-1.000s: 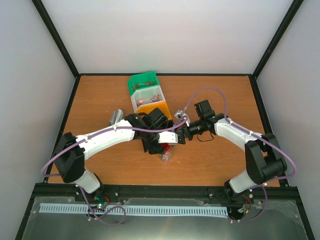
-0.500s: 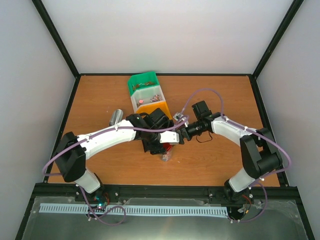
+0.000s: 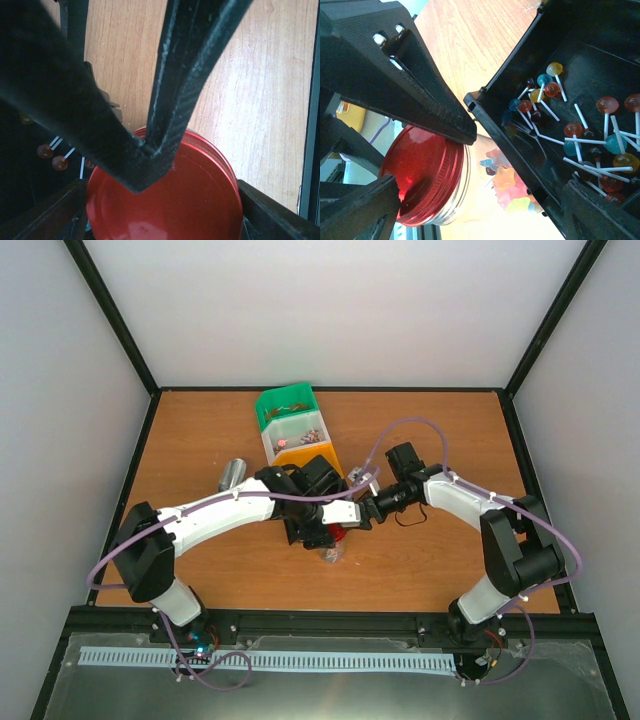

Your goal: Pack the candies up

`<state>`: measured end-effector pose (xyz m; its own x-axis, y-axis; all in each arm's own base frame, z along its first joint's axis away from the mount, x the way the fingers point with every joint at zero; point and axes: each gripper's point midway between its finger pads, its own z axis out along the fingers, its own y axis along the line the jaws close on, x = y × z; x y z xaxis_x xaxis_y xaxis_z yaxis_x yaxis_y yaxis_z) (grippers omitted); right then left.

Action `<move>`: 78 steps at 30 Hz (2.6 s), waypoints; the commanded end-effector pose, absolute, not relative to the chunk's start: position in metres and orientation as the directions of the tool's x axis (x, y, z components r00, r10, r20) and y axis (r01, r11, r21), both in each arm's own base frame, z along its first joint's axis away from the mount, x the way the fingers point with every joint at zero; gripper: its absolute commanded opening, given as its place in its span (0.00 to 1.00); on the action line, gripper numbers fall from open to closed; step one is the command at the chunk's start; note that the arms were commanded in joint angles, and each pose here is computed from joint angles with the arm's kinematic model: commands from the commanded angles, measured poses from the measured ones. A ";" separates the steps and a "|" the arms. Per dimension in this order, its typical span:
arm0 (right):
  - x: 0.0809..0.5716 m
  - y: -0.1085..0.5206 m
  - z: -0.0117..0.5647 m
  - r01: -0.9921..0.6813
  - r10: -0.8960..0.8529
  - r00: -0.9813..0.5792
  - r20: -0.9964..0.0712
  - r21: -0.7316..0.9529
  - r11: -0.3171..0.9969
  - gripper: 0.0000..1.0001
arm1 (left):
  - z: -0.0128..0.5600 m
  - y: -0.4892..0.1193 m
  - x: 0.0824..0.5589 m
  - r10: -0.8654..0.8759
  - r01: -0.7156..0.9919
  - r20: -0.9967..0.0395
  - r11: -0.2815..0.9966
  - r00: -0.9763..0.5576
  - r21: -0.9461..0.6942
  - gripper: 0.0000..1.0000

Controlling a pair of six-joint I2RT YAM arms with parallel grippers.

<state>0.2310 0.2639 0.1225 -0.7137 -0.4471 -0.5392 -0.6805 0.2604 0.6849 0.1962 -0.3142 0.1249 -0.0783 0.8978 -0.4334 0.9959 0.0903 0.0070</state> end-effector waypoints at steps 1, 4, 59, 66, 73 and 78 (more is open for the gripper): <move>0.229 0.255 0.111 -0.669 -0.468 -0.722 -0.510 0.687 0.284 0.87 | 0.137 -0.324 0.197 0.886 0.996 -0.455 0.094 -0.082 0.004 0.78; 0.227 0.253 0.108 -0.681 -0.479 -0.711 -0.515 0.675 0.285 0.87 | 0.139 -0.324 0.194 0.884 0.997 -0.461 0.083 -0.076 -0.004 0.80; 0.217 0.245 0.079 -0.731 -0.554 -0.647 -0.523 0.633 0.255 0.86 | 0.106 -0.299 0.170 0.881 0.996 -0.464 -0.075 0.092 0.054 0.33; 0.224 0.250 0.092 -0.754 -0.533 -0.627 -0.568 0.615 0.231 0.87 | 0.107 -0.299 0.166 0.883 0.996 -0.461 -0.088 0.092 0.029 0.31; 0.235 0.258 0.140 -0.837 -0.473 -0.532 -0.702 0.519 0.172 0.96 | 0.153 -0.321 0.191 0.827 0.998 -0.561 0.005 0.032 0.065 0.42; 0.242 0.264 0.196 -0.921 -0.398 -0.386 -0.832 0.373 0.112 1.00 | 0.203 -0.327 0.216 0.756 0.996 -0.654 0.061 -0.006 0.061 0.63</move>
